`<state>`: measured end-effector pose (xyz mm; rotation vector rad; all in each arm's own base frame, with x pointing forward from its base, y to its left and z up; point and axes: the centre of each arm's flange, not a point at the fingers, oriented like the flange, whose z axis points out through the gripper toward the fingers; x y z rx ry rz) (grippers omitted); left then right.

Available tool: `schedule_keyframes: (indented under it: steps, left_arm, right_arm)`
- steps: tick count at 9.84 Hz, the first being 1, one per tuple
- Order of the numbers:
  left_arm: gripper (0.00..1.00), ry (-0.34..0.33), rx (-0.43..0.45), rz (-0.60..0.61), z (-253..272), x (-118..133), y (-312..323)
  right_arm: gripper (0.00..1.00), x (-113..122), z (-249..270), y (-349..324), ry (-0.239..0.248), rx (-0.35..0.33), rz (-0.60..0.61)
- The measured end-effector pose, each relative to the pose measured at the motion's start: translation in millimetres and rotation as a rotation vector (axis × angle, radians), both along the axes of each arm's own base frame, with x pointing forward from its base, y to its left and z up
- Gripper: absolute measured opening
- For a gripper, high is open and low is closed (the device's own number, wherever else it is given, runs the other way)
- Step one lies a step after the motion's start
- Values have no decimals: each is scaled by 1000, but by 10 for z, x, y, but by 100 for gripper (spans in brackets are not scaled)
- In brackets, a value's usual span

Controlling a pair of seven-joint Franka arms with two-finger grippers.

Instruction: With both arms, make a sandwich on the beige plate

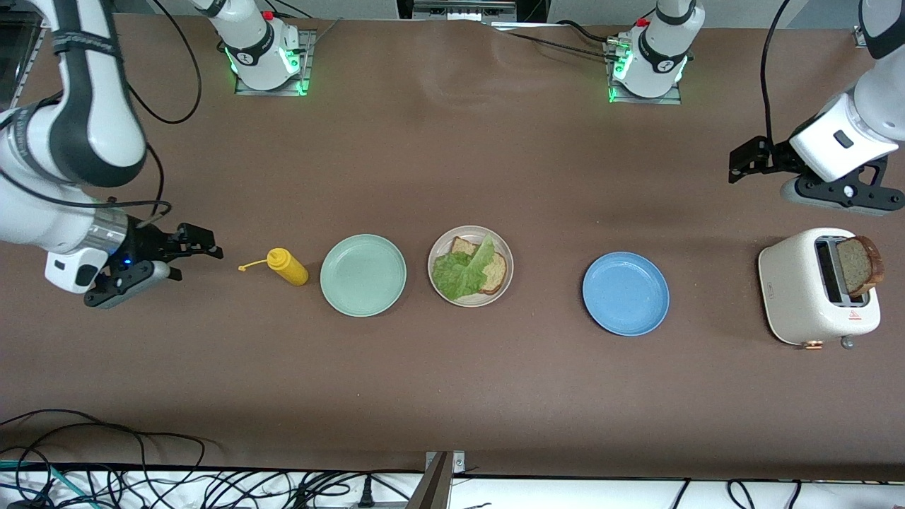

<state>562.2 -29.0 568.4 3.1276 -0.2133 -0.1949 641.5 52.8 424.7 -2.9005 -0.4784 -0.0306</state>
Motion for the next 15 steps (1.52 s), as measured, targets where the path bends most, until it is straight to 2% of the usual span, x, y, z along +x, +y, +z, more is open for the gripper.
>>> schedule_keyframes:
  steps: [1, 3, 5, 6, 7, 9, 11, 12, 15]
  left_arm:
    - [100, 9, 0, 29, -82, 52, 167]
    - [100, 18, -1, 64, -177, 122, 378]
    - [100, 26, 1, 73, -229, 147, 420]
    - [100, 49, 0, 112, -372, 201, 651]
    - [100, 67, -3, 156, -524, 273, 975]
    - [100, 75, 16, 180, -772, 405, 1672]
    - [100, 10, 64, 152, -1004, 544, 2285]
    - [100, -15, 71, 164, -1138, 573, 2533]
    - [99, -3, 64, 204, -1640, 618, 2895]
  right_arm:
    - [100, -42, 83, 164, 13, -27, -66]
    - [100, -211, 271, 215, 87, -59, -162]
    - [100, -472, 561, -44, 170, -129, -199]
    - [100, -659, 772, -125, 210, -181, -234]
    - [100, -807, 951, -156, 228, -215, -248]
    - [100, -959, 1230, -292, 198, -250, -259]
    - [100, -972, 1266, -584, 188, -288, -297]
    - [100, -975, 1260, -780, 193, -286, -331]
    - [100, -1000, 1294, -1222, 191, -242, -414]
